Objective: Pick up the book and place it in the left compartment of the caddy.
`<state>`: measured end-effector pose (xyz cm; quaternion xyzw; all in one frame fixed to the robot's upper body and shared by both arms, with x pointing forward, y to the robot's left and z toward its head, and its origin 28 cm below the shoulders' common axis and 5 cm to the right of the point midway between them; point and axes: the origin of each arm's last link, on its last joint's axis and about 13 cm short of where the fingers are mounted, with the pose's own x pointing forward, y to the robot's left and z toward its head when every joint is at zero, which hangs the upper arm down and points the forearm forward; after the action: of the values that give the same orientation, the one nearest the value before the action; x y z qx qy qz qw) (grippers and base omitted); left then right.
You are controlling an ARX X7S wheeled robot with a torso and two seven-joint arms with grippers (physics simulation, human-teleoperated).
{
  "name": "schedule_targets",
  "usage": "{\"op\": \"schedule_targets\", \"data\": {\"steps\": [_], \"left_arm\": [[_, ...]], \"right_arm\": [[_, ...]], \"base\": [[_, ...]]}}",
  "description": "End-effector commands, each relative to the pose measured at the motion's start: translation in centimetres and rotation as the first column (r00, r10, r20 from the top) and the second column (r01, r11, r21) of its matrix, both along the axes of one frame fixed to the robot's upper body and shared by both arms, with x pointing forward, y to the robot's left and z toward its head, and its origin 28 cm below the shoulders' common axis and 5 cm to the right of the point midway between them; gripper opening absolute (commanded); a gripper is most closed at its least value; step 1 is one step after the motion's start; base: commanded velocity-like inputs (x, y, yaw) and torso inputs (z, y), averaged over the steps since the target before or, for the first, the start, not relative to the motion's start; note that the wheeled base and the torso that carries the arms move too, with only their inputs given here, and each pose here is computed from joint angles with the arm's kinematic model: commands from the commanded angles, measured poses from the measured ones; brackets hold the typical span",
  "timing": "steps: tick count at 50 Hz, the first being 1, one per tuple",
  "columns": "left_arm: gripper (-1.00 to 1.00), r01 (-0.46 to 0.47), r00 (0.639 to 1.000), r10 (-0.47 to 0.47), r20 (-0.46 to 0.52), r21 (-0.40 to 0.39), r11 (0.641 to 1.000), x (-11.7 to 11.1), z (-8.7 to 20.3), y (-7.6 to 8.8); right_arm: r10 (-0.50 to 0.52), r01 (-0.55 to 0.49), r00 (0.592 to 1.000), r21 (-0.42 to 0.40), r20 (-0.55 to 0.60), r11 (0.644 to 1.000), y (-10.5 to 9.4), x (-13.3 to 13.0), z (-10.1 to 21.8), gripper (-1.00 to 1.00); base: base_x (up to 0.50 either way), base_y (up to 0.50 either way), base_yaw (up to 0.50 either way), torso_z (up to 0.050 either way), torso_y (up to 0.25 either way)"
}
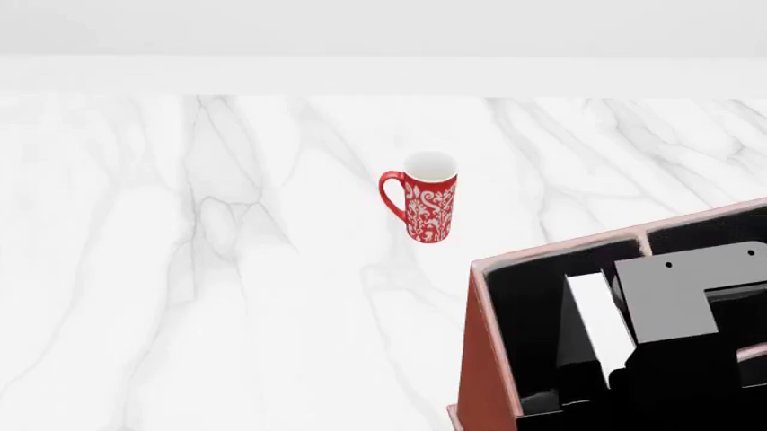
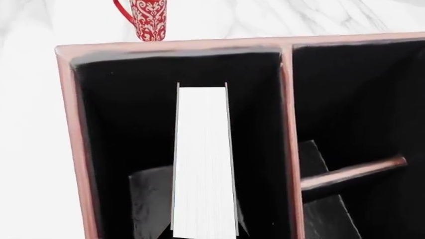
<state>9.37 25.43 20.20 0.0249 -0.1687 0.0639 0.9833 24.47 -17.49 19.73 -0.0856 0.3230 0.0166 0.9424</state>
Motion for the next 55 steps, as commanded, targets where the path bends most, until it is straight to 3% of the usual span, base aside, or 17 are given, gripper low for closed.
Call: {"op": "schedule_targets", "data": {"steps": [1, 50, 55], "left_arm": [[1.00, 0.000, 1.000, 0.000, 0.000, 0.001, 1.000, 0.0, 0.0, 0.0], [1.00, 0.003, 1.000, -0.003, 0.001, 0.002, 1.000, -0.1, 0.0, 0.0], [1.00, 0.004, 1.000, -0.004, 0.002, 0.001, 1.000, -0.1, 0.0, 0.0]], "right_arm": [[0.006, -0.004, 0.997, -0.028, 0.075, 1.000, -0.4, 0.9, 0.6, -1.00], [0.033, -0.032, 0.998, -0.021, 0.055, 0.999, -0.5, 1.3, -1.4, -1.00], [0.001, -0.003, 0.999, 0.037, 0.046, 0.999, -0.5, 1.7, -1.6, -1.00]], "base": [[0.00, 0.00, 0.00, 0.000, 0.010], [0.00, 0.00, 0.00, 0.000, 0.001], [0.00, 0.00, 0.00, 0.000, 0.002]]}}
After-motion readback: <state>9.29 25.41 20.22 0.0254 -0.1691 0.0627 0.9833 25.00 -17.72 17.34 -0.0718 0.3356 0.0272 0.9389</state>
